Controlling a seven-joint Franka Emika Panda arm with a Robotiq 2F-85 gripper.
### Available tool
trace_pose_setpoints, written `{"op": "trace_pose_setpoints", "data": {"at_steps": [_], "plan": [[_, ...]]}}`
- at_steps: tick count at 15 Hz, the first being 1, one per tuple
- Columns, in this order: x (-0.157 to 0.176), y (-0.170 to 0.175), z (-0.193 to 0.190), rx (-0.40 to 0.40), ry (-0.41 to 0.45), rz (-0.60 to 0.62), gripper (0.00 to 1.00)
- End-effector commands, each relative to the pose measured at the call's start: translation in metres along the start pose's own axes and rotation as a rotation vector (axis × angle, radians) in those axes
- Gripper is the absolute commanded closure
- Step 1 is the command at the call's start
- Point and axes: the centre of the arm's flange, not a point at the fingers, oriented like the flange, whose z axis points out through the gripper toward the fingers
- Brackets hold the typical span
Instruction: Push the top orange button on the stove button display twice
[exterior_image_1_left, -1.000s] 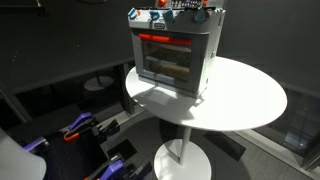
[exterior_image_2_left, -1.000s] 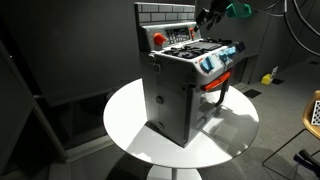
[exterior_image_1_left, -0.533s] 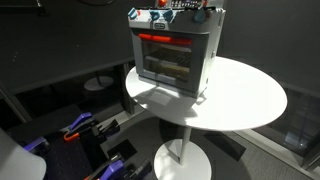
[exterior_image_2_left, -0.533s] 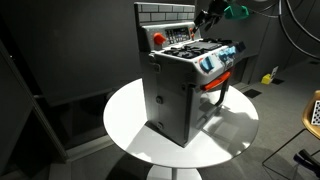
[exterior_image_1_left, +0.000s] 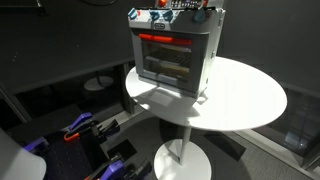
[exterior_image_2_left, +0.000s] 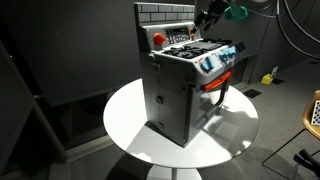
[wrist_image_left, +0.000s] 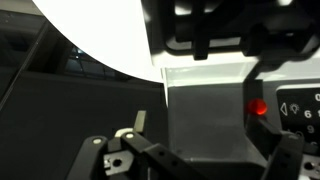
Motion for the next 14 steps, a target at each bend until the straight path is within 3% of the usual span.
{"op": "trace_pose_setpoints", "data": {"at_steps": [1,14], "plan": [[0.000,0.004,-0.014,0.036,0.007,-0.009,0.00],[-0.013,-0.007,-0.039,0.056,-0.002,0.015,0.00]]}}
